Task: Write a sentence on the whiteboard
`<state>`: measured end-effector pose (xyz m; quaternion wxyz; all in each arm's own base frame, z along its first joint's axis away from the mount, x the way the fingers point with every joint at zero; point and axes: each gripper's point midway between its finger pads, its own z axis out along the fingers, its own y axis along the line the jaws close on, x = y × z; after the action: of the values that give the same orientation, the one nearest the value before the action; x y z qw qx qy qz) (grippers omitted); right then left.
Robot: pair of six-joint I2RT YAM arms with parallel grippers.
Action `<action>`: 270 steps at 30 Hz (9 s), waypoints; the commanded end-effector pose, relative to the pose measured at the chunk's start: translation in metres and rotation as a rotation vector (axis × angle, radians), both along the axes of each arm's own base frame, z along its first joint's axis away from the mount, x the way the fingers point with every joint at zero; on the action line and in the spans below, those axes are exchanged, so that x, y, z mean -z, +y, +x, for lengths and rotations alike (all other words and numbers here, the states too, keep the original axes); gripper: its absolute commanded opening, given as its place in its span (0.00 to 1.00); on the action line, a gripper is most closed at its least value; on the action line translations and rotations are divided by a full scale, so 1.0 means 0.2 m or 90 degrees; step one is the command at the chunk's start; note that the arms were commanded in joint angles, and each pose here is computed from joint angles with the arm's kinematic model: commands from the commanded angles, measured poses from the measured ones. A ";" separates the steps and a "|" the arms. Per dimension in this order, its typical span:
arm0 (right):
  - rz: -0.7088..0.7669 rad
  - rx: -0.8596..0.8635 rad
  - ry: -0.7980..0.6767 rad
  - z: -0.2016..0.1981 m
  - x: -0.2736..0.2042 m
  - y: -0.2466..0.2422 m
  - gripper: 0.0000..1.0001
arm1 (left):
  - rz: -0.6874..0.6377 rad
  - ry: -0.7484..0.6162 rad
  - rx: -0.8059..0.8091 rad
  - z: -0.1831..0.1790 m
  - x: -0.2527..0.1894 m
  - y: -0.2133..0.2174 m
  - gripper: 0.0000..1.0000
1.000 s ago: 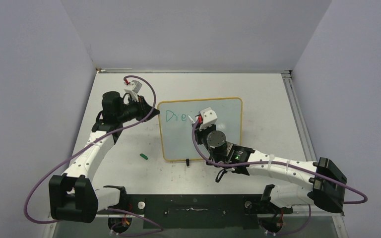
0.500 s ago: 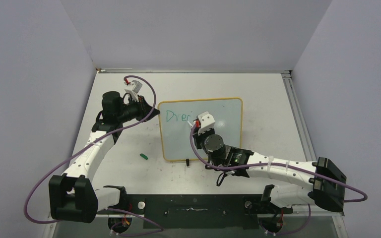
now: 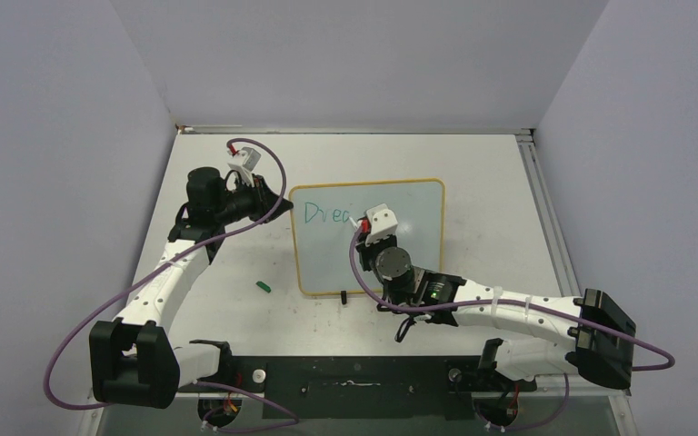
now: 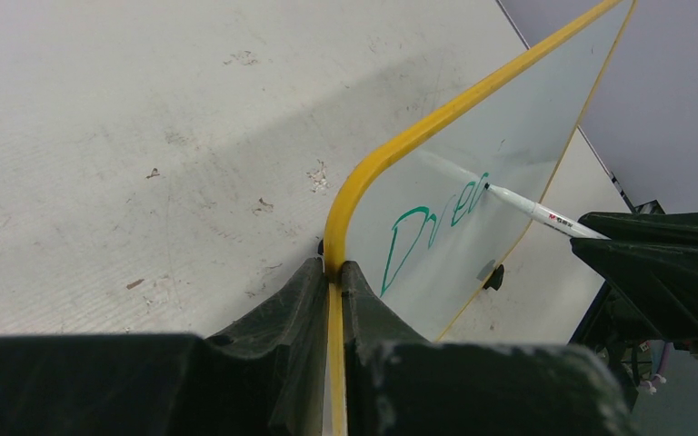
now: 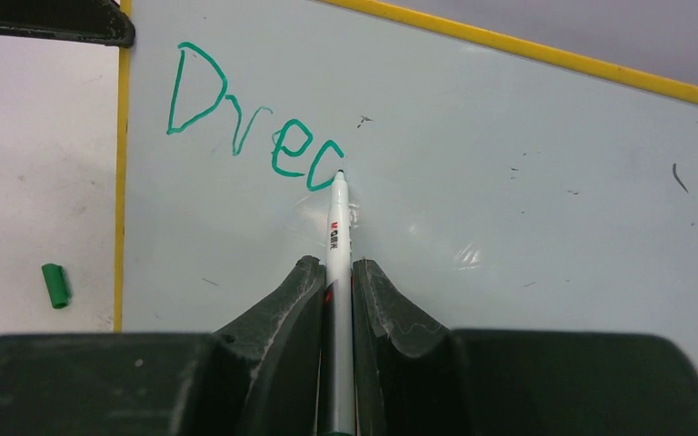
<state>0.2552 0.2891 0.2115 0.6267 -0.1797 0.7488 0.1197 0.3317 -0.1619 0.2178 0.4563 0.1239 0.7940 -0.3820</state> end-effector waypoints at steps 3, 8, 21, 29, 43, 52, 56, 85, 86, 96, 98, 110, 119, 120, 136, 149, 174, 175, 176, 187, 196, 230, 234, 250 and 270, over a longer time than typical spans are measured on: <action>0.032 0.039 -0.045 0.06 -0.16 -0.04 0.05 | -0.016 -0.036 0.030 -0.01 -0.12 -0.04 0.06; 0.033 0.039 -0.050 0.06 -0.17 -0.03 0.05 | -0.016 -0.037 0.030 -0.01 -0.13 -0.04 0.06; 0.012 0.035 -0.009 0.01 -0.03 -0.05 0.05 | -0.015 -0.035 0.029 -0.01 -0.12 -0.04 0.06; 0.001 0.033 0.013 -0.02 0.04 -0.06 0.05 | -0.015 -0.035 0.029 -0.01 -0.12 -0.04 0.06; 0.007 0.061 -0.024 0.01 -0.09 -0.11 0.05 | -0.015 -0.035 0.029 -0.01 -0.12 -0.04 0.06; 0.023 0.044 -0.048 0.02 -0.17 -0.07 0.05 | -0.014 -0.035 0.028 -0.01 -0.12 -0.04 0.06; 0.020 0.041 -0.054 0.03 -0.18 -0.06 0.05 | -0.014 -0.035 0.028 -0.01 -0.12 -0.04 0.06; 0.003 0.059 -0.008 -0.02 -0.01 -0.10 0.05 | -0.015 -0.033 0.030 -0.01 -0.12 -0.04 0.06; 0.007 0.061 -0.013 -0.01 -0.02 -0.10 0.05 | -0.016 -0.033 0.031 -0.01 -0.12 -0.04 0.06; 0.023 0.086 -0.047 0.07 -0.12 -0.11 0.05 | -0.014 -0.035 0.030 -0.01 -0.12 -0.04 0.06; 0.022 0.089 -0.048 0.08 -0.12 -0.12 0.05 | -0.014 -0.034 0.030 -0.01 -0.12 -0.04 0.06; 0.007 0.102 -0.010 0.02 -0.01 -0.19 0.05 | -0.015 -0.034 0.030 -0.01 -0.12 -0.04 0.06; -0.001 0.095 0.015 -0.02 0.07 -0.18 0.05 | -0.015 -0.034 0.031 -0.01 -0.12 -0.04 0.06; -0.001 0.095 0.015 -0.02 0.07 -0.18 0.05 | -0.015 -0.034 0.031 -0.01 -0.12 -0.04 0.06; 0.034 0.118 -0.046 0.08 -0.13 -0.19 0.05 | -0.014 -0.036 0.031 -0.01 -0.12 -0.04 0.06; 0.018 0.135 -0.019 0.05 -0.05 -0.26 0.05 | -0.014 -0.036 0.031 -0.01 -0.12 -0.04 0.06; 0.065 0.114 -0.030 -0.03 -0.14 -0.25 0.05 | -0.015 -0.034 0.035 -0.02 -0.12 -0.05 0.06; 0.070 0.113 -0.035 -0.03 -0.16 -0.25 0.05 | -0.015 -0.035 0.035 -0.02 -0.12 -0.05 0.06; 0.073 0.114 -0.039 -0.03 -0.17 -0.25 0.05 | -0.016 -0.035 0.036 -0.02 -0.12 -0.05 0.06; 0.054 0.139 -0.059 0.07 -0.19 -0.29 0.05 | -0.016 -0.037 0.037 -0.02 -0.13 -0.06 0.06; 0.044 0.129 -0.055 0.11 -0.15 -0.26 0.05 | -0.016 -0.036 0.039 -0.02 -0.12 -0.06 0.06; 0.017 0.173 -0.002 0.00 0.02 -0.38 0.05 | -0.014 -0.038 0.038 -0.02 -0.13 -0.06 0.06; 0.013 0.171 0.006 -0.02 0.05 -0.39 0.05 | -0.014 -0.036 0.038 -0.02 -0.12 -0.06 0.06; 0.027 0.124 -0.003 -0.06 0.03 -0.27 0.05 | -0.014 -0.035 0.037 -0.02 -0.12 -0.06 0.06; 0.066 0.150 -0.029 0.02 -0.15 -0.49 0.05 | -0.010 -0.038 0.035 -0.03 -0.12 -0.05 0.06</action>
<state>0.2568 0.1938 0.2332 0.6576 -0.0597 0.7476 0.0713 0.3297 -0.1633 0.2166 0.4521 0.1256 0.7953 -0.3837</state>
